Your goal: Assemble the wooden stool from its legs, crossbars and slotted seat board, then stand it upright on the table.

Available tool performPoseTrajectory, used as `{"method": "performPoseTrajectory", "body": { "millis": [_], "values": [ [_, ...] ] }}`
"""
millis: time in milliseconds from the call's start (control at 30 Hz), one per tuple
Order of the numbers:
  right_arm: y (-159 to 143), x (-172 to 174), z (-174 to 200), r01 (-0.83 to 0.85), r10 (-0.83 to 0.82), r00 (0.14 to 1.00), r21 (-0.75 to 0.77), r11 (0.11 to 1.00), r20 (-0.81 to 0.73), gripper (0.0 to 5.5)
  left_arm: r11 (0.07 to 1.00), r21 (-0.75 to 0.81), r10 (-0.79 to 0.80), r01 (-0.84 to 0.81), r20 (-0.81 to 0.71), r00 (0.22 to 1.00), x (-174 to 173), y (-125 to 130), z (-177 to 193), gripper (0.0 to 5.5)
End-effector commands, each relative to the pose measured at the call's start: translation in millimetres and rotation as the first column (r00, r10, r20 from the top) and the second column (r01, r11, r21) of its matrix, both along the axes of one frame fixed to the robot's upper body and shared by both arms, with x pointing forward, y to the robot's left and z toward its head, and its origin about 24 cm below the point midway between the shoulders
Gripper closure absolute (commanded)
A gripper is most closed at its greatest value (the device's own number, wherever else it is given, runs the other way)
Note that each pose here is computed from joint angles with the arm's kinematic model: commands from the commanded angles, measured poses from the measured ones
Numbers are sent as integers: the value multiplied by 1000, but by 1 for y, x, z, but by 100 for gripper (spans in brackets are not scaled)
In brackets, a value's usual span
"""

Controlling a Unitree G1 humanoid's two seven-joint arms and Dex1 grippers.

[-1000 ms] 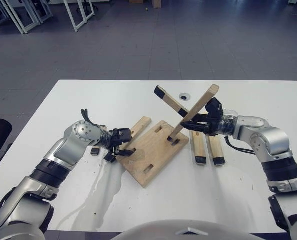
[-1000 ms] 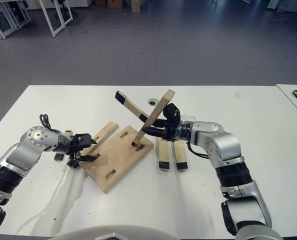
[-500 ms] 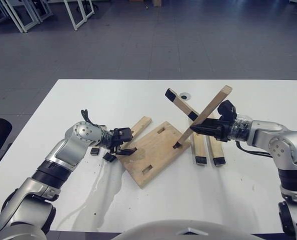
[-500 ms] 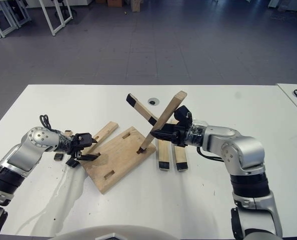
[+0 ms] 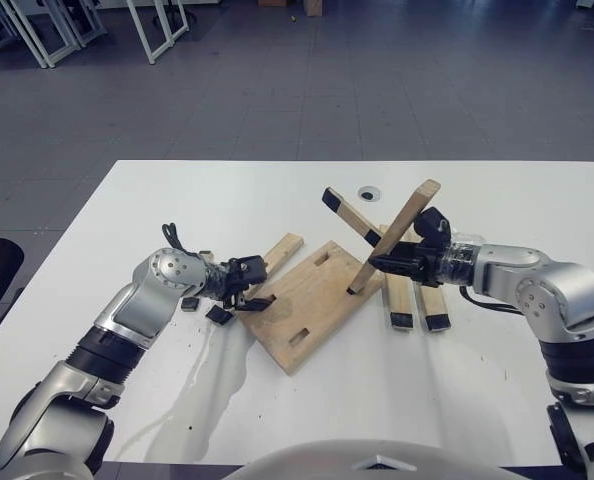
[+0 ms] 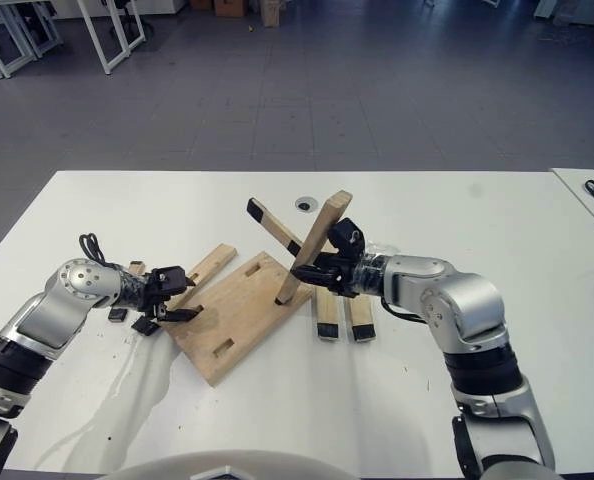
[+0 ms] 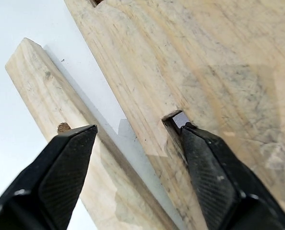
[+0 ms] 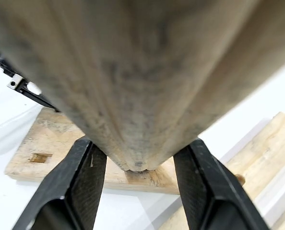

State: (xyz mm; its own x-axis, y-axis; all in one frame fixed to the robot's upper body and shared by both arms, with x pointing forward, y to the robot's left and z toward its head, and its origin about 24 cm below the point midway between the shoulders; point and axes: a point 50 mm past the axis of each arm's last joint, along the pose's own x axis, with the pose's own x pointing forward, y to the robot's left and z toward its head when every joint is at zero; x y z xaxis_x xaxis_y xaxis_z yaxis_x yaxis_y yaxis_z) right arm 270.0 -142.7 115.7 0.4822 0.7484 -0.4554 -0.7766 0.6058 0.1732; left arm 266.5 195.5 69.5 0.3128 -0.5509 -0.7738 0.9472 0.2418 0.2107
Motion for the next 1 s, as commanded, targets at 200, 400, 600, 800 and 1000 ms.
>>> {"method": "performPoseTrajectory", "body": {
  "millis": [200,400,600,800,1000],
  "values": [
    [-29,-1,-97,136,-207,939,-256,957,-275,348,999,-11,-35,34,-87,996,-19,-23,-21,225],
    [-36,5,-108,142,-202,872,-164,976,-446,348,999,-31,-25,23,-90,996,-19,-28,-24,225],
    [-39,26,-97,114,-167,885,-145,983,-434,348,999,-30,-13,10,-90,996,-17,-26,-27,225],
    [-35,33,-84,75,-91,912,-56,996,-401,348,999,-34,-11,8,-89,996,-17,-26,-28,225],
    [-23,43,-37,55,-31,966,85,995,-258,348,999,-35,-10,7,-88,996,-17,-27,-29,225]
  ]
}}
